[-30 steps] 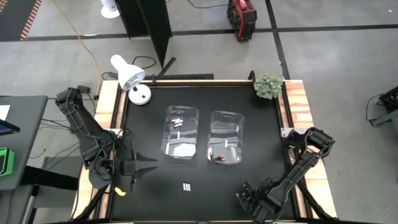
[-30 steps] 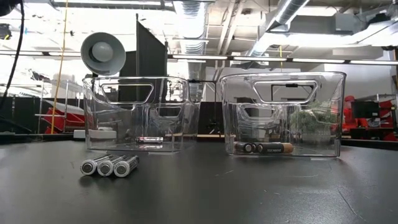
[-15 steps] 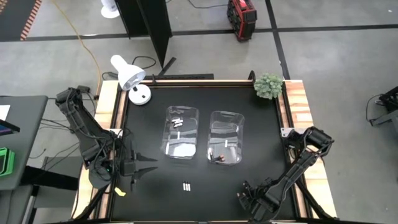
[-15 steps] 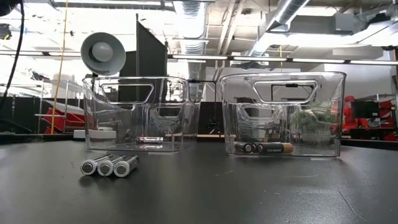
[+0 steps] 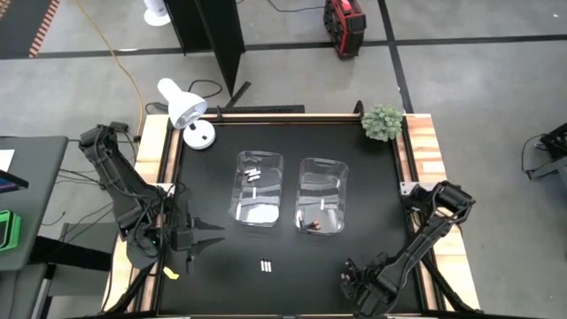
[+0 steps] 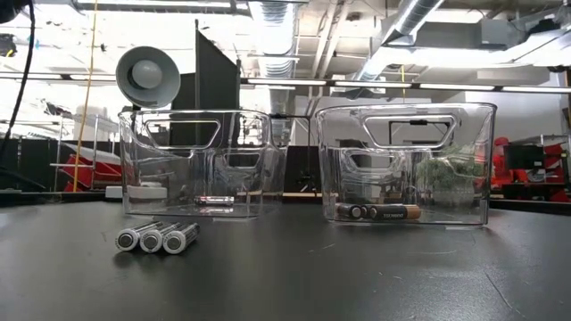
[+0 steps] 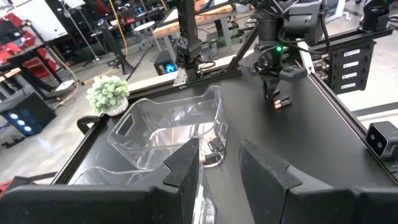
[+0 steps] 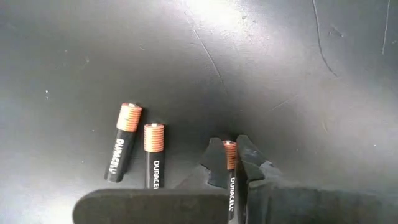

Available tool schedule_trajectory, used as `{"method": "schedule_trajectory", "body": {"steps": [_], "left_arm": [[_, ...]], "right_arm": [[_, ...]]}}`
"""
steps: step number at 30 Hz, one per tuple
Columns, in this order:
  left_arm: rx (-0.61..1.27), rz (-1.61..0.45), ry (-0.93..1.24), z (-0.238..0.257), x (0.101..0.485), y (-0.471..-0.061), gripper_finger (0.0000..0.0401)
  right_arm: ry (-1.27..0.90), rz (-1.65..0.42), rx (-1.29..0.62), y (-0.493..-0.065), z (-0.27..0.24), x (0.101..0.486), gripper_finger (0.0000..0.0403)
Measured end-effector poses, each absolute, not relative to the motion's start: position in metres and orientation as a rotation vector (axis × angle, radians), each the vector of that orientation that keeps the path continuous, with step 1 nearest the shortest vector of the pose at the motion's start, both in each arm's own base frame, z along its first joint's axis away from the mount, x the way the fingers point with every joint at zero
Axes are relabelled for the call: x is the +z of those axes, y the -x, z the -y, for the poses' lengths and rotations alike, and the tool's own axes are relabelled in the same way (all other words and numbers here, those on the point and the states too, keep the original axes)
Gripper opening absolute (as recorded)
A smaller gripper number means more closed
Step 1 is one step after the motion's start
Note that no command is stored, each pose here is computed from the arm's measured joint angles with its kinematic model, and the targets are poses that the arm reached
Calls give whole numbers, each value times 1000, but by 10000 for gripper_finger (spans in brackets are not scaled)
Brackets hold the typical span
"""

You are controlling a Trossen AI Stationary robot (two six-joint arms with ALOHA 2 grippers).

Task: Sort batteries
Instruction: Put the black battery into the right transparent bin

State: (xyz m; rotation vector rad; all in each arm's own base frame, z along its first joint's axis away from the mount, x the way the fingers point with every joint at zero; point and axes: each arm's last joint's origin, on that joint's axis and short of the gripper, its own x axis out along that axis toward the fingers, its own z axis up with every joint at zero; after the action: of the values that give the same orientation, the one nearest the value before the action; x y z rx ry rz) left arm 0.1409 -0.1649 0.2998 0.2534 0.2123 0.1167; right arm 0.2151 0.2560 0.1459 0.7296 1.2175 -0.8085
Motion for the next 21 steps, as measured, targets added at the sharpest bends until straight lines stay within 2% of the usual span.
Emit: {"method": "schedule_trajectory", "body": {"steps": [21], "left_arm": [[116, -213, -254, 165, 300, -141, 107]], "right_arm": [[-655, -1243, -792, -220, -261, 168, 1]]}}
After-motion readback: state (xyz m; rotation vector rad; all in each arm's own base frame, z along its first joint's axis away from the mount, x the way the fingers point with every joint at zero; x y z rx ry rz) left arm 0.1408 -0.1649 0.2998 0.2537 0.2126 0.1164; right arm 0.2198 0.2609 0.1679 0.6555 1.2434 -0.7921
